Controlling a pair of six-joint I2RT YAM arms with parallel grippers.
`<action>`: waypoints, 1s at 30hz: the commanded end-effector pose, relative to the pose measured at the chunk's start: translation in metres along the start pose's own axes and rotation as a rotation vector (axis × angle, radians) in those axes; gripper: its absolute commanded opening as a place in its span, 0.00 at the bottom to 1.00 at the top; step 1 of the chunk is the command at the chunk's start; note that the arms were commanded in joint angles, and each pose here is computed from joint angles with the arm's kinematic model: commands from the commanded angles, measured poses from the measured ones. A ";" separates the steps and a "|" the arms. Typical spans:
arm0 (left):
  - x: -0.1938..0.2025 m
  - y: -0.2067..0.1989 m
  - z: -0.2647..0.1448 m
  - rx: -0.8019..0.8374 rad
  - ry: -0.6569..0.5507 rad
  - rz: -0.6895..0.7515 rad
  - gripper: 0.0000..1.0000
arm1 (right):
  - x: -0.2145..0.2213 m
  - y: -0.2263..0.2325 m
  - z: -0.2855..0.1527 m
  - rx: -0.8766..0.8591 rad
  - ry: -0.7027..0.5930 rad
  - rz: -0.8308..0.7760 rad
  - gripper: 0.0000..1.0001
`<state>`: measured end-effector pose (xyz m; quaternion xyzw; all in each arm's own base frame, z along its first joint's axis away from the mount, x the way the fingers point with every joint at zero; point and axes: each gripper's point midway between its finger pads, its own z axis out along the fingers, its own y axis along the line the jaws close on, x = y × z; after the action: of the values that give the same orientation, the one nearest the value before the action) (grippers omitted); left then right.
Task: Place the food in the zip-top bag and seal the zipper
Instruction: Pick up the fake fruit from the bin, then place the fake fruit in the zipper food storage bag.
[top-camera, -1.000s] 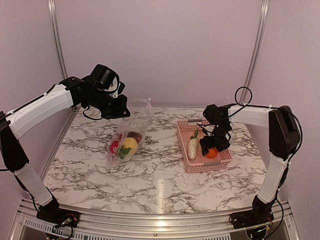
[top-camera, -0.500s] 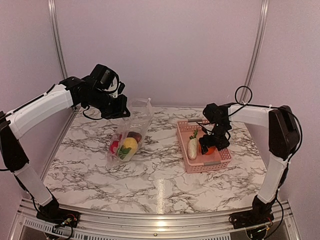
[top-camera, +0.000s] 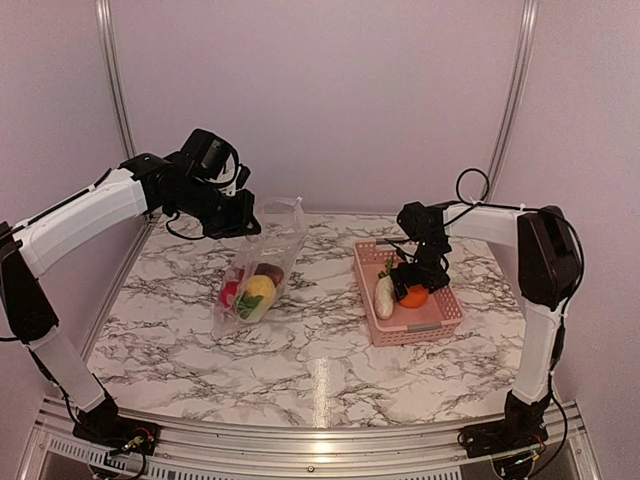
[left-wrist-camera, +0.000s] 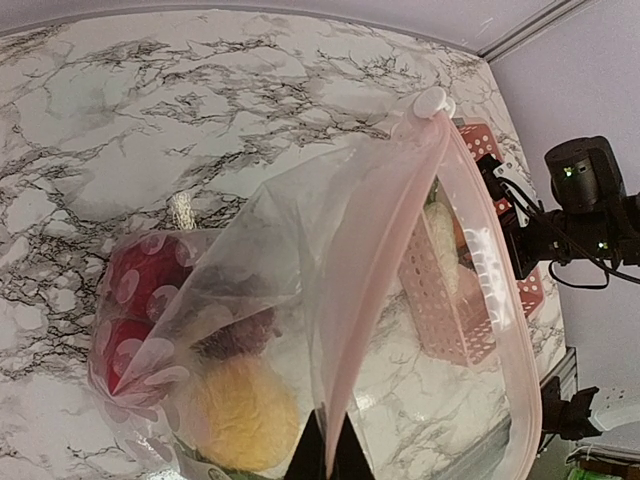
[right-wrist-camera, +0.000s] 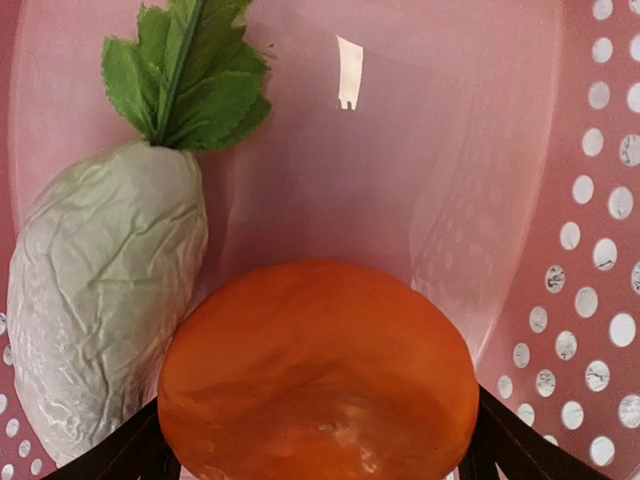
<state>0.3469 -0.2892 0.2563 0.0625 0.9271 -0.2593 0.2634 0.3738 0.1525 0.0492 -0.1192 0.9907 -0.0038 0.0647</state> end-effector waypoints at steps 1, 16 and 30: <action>-0.007 -0.001 -0.002 0.005 -0.009 0.002 0.00 | -0.018 -0.003 -0.007 0.005 -0.048 0.016 0.88; -0.007 0.000 0.000 0.006 -0.004 0.002 0.00 | -0.049 -0.012 -0.082 0.034 -0.240 0.063 0.75; -0.010 -0.003 0.000 0.015 -0.008 0.003 0.00 | -0.091 0.073 -0.201 -0.225 -0.531 -0.054 0.70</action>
<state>0.3505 -0.2891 0.2596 0.0606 0.9255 -0.2630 0.2656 0.4253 0.2026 0.2216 -0.1219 0.9492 0.0807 0.2785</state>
